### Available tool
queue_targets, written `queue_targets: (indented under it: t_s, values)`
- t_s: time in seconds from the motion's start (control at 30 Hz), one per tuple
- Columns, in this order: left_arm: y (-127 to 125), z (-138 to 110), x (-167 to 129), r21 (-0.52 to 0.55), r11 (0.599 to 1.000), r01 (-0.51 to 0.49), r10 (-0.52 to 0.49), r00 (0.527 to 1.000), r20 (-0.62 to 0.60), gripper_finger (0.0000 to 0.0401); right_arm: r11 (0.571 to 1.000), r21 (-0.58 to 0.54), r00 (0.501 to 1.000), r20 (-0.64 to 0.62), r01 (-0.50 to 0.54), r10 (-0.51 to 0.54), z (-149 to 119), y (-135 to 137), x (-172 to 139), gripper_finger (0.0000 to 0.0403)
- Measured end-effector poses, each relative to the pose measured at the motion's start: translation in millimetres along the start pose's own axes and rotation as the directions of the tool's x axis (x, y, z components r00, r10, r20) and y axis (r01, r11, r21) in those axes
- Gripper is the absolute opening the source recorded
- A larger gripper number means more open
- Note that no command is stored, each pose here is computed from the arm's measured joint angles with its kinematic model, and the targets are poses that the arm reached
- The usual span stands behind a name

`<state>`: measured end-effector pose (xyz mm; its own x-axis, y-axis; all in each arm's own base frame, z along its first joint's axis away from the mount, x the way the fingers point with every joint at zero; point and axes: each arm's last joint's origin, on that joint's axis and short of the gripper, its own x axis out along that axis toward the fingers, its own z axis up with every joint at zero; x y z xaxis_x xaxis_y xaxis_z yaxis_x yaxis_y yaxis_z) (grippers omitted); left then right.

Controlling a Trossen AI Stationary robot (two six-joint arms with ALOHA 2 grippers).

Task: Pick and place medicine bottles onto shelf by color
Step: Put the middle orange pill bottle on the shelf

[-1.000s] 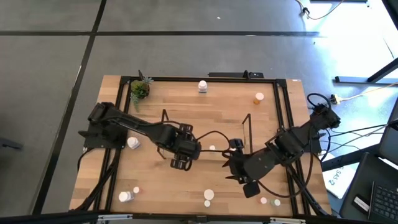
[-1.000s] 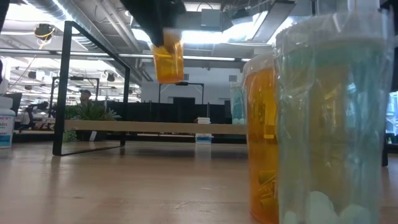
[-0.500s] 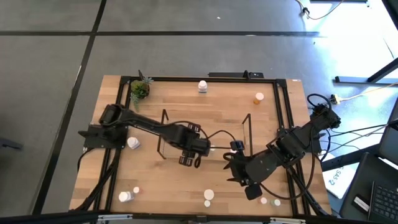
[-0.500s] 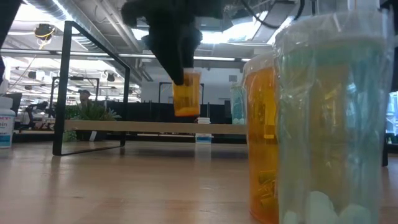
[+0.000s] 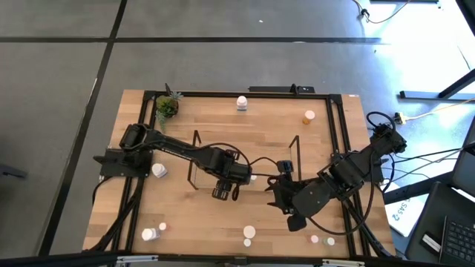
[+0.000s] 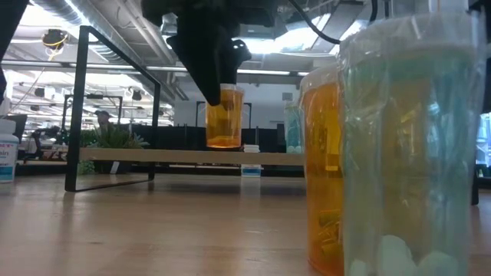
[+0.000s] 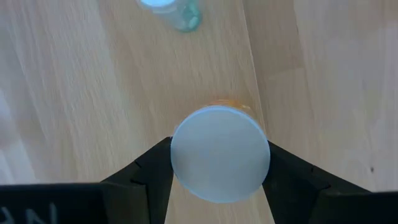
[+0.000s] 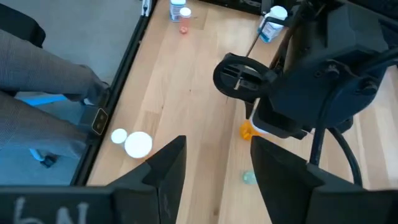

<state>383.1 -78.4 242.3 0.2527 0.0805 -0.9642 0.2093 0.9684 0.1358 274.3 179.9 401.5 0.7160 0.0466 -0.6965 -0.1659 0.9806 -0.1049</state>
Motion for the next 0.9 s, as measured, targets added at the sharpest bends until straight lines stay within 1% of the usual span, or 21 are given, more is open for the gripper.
queue_targets:
  t_s: [0.33,0.5,0.9]
  values:
    - [0.0,0.1,0.0,0.005,1.000,0.000,0.000,1.000,0.001,0.0194,1.000,-0.007,1.000,0.000,0.000,0.000,0.0,0.0,0.0,0.0181]
    - [0.0,0.0,0.0,0.005,1.000,0.000,0.000,1.000,0.000,0.0194,0.999,-0.050,1.000,0.014,-0.002,0.002,1.6,-0.3,0.3,0.0181]
    - [0.0,0.2,0.0,0.004,1.000,0.000,0.000,1.000,0.002,0.0194,0.999,-0.040,0.999,0.033,-0.008,0.009,3.7,0.2,0.2,0.0181]
